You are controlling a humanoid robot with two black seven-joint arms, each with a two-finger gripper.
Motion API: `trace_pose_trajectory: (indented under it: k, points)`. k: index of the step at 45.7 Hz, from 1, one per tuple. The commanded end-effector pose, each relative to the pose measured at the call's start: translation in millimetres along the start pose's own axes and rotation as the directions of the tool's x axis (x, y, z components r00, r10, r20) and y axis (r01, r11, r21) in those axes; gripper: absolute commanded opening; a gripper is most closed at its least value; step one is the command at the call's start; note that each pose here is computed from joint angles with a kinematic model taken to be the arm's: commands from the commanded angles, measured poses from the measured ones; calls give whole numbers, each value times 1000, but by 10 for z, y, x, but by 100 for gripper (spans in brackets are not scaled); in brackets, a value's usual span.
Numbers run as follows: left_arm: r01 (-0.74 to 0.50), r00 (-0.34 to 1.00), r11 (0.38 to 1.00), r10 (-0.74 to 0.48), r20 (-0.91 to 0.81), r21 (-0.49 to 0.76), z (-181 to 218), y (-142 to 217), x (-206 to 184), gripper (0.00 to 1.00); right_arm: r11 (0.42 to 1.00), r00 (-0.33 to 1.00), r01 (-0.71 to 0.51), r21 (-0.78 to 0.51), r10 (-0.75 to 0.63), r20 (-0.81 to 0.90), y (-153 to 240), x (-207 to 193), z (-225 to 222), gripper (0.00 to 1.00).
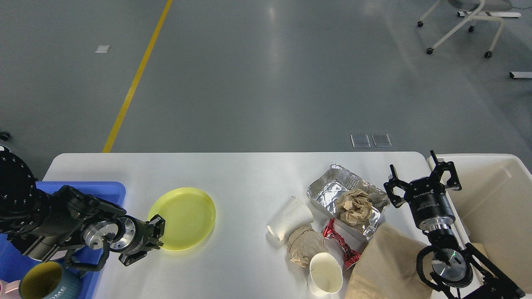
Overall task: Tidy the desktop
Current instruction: 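Lift the yellow plate with the left gripper and carry it over the tray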
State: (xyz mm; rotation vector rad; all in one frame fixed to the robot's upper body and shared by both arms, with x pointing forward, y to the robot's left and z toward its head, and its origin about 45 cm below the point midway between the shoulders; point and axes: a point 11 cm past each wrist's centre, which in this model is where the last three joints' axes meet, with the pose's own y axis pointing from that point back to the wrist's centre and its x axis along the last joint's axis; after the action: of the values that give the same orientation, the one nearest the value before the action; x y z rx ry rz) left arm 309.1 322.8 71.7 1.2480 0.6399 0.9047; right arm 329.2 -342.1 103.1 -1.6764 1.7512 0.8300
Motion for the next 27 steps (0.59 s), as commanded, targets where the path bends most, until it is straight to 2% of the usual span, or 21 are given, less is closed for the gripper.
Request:
trace_pose_trajectory:
  k: [1, 17, 22, 27]
  points:
    - [20, 1000, 1000, -20, -5, 2, 5, 9, -15, 0, 1000, 1000, 0, 0, 0, 0, 2, 2, 1, 100]
    - [30, 999, 999, -30, 18, -21, 161, 200, 100, 0, 1000, 1000, 1, 0, -1, 0, -3, -3, -1, 100]
    - [58, 997, 998, -59, 58, 5, 218, 435, 166, 0, 1000, 1000, 0, 0, 0, 0, 2, 2, 1, 100]
    - [66, 990, 998, -64, 129, -10, 461, 864, 246, 0, 1000, 1000, -1, 0, 1, -1, -3, -1, -1, 100]
